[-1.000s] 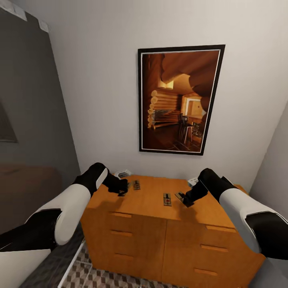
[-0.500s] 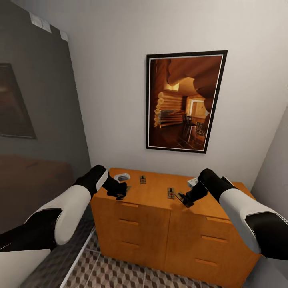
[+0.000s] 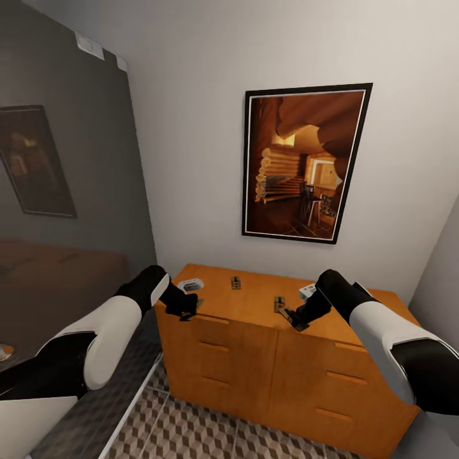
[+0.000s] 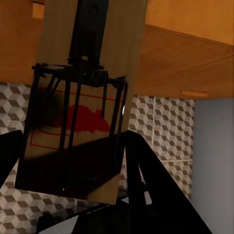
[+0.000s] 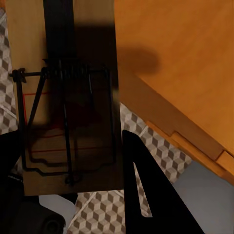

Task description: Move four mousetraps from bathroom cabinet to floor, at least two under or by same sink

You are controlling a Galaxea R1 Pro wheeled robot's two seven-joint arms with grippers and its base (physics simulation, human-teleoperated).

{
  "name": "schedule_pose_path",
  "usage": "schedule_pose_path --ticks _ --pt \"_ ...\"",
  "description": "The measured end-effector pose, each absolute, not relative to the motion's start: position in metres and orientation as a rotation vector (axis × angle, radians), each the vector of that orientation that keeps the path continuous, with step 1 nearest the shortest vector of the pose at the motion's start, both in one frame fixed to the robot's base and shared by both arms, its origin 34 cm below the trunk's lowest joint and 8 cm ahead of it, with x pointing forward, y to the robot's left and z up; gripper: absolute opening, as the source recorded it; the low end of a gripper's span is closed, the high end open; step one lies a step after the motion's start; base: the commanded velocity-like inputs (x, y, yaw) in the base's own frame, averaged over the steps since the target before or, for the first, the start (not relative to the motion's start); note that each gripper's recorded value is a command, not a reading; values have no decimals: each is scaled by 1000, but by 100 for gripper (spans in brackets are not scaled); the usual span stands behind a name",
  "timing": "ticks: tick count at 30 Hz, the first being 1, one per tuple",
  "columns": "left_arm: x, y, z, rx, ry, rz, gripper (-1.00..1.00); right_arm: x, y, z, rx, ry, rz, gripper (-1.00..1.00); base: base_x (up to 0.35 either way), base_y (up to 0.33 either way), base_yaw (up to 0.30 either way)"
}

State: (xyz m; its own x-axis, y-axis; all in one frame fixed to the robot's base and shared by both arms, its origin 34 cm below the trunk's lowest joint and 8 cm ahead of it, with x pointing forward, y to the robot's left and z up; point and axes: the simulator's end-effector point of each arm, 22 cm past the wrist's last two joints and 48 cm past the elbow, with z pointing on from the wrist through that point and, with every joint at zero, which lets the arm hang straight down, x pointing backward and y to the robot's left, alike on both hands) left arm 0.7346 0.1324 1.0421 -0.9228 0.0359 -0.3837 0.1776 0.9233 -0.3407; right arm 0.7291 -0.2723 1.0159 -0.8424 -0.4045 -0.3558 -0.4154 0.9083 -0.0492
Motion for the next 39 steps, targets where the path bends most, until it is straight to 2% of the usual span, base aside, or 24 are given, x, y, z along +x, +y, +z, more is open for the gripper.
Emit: schedule_pose_path --ticks 8,20,39 --pt "734 136 1040 153 2711 -520 -100 729 -272 1015 -600 2709 45 -100 -13 0 2" --pt "730 142 1032 171 2735 -476 -100 728 -271 1013 -602 2711 49 -100 -246 0 0" --pt "721 173 1007 129 2779 -430 -100 699 -278 963 -623 2777 85 -100 -16 0 0"
